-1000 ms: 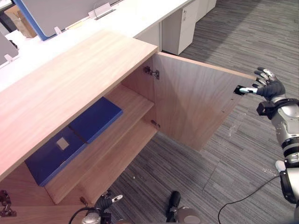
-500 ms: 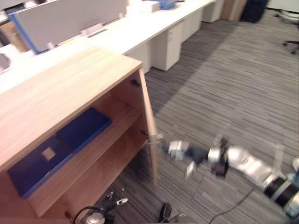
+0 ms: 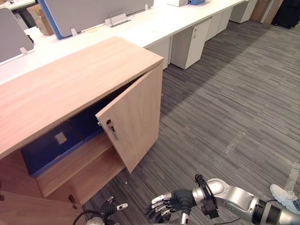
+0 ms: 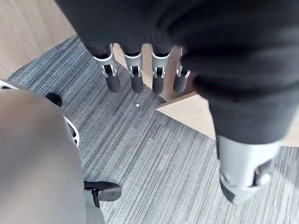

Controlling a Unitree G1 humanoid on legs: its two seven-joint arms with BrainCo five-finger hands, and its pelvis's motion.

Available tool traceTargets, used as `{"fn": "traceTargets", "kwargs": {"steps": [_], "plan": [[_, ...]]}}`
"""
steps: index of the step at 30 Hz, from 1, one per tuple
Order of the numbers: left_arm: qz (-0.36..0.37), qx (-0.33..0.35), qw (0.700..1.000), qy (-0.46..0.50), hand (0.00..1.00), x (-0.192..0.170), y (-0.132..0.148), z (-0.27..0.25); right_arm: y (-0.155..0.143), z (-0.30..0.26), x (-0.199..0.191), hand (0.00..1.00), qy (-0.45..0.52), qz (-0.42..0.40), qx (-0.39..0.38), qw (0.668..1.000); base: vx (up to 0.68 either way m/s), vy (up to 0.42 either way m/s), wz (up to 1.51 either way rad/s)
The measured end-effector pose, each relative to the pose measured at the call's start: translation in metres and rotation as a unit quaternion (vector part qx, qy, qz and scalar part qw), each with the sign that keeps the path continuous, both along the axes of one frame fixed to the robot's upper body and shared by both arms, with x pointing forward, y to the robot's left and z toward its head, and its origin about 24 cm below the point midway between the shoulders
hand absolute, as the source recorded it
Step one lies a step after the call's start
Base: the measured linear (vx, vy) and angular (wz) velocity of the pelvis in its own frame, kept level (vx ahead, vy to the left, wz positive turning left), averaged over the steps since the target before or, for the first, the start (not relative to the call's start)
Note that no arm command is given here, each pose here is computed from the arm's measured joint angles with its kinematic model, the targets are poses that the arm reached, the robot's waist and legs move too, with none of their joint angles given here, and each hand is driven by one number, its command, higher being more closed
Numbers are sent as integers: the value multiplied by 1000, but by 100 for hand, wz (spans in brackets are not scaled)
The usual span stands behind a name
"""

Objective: Walk over to the cabinet, pick up the folder, carry it to the office cabinet, place the folder inside the office cabinet, then close the office cabinet door

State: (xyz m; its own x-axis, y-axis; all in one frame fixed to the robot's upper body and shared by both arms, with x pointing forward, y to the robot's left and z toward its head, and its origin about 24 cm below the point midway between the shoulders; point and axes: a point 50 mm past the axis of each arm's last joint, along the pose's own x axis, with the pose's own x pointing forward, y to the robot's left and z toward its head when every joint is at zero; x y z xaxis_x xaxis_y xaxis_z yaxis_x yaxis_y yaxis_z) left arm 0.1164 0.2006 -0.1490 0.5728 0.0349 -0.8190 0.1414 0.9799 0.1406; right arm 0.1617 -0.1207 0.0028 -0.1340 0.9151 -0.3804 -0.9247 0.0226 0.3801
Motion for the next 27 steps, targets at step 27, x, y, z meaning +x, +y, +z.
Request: {"fn": "traceTargets", "kwargs": {"steps": [27], "plan": [[74,40,996,-17,0,6,12,2,-58,-158,-31,0,44,-559,-371,740,85,108,78]]}}
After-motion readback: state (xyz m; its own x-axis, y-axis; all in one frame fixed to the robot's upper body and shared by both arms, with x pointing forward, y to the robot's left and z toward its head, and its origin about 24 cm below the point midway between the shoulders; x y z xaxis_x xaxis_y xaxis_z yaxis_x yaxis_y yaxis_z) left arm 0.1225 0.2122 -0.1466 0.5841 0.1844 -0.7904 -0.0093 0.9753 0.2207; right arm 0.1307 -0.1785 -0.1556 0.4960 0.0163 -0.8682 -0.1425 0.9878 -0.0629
